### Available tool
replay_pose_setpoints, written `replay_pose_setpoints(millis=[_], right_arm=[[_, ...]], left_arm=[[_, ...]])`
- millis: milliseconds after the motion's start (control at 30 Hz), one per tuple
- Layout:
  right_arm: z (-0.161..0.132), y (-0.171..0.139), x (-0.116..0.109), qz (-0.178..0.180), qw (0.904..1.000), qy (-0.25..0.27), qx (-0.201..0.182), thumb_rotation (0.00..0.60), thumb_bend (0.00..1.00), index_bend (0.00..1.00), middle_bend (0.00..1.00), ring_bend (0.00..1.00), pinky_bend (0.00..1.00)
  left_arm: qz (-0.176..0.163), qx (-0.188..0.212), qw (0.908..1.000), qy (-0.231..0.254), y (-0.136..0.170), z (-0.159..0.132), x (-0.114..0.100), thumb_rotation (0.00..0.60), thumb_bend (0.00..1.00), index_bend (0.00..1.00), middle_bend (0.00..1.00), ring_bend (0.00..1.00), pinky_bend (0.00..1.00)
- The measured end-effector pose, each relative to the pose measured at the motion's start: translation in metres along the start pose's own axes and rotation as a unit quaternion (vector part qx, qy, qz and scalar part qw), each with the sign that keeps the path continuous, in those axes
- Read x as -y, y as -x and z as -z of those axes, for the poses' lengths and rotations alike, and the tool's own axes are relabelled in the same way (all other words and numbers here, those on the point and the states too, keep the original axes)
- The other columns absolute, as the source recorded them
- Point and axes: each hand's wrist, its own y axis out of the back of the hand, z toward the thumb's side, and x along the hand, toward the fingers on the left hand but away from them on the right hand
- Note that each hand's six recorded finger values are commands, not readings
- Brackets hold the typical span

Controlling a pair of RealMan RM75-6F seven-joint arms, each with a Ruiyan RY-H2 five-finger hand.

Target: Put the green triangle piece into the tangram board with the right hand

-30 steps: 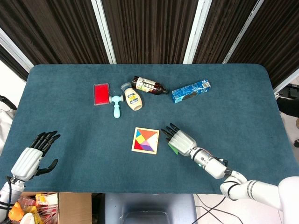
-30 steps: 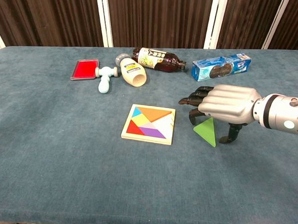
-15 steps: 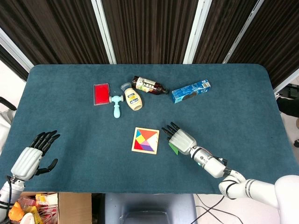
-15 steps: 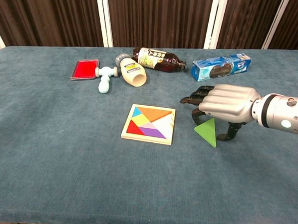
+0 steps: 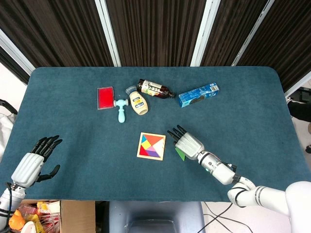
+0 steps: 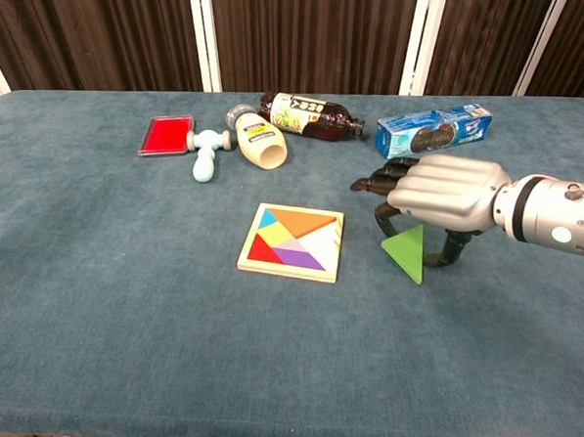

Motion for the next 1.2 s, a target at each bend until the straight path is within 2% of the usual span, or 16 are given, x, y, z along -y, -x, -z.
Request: replay_pose_setpoints(millis=[233,500,633,867,1200], right_arm=[[0.003,0.002,-0.015,0.024,0.9997,0.001,0.009,0.600,0.41,0.64,0.00,0.00,0.00],[-0.012,0.032,-0.049,0.062,0.9972,-0.026,0.032,0.600,0.41,0.64,0.00,0.00,0.00],[-0.024,0.046,-0.056,0.061,0.9967,-0.036,0.041,0.600,0.41,0.64,0.00,0.00,0.00],[-0.046,0.062,-0.054,0.047,0.9965,-0.051,0.047,0.600,0.41,0.63,0.00,0.00,0.00],[-0.061,0.069,-0.054,0.037,0.9959,-0.063,0.053,0.600,0.41,0.62,0.00,0.00,0.00]], left_arm=[[0.002,-0.001,1.0000,0.000,0.000,0.001,0.000,0.600,0.43,0.00,0.00,0.00,0.00],[0.002,-0.001,1.0000,0.004,0.000,0.002,-0.002,0.600,0.43,0.00,0.00,0.00,0.00],[-0.002,0.001,1.0000,0.008,0.001,0.002,-0.005,0.600,0.43,0.00,0.00,0.00,0.00],[-0.003,-0.001,0.9999,0.016,0.001,0.005,-0.008,0.600,0.43,0.00,0.00,0.00,0.00],[0.000,0.008,0.9998,0.016,0.004,0.001,-0.009,0.600,0.43,0.00,0.00,0.00,0.00]])
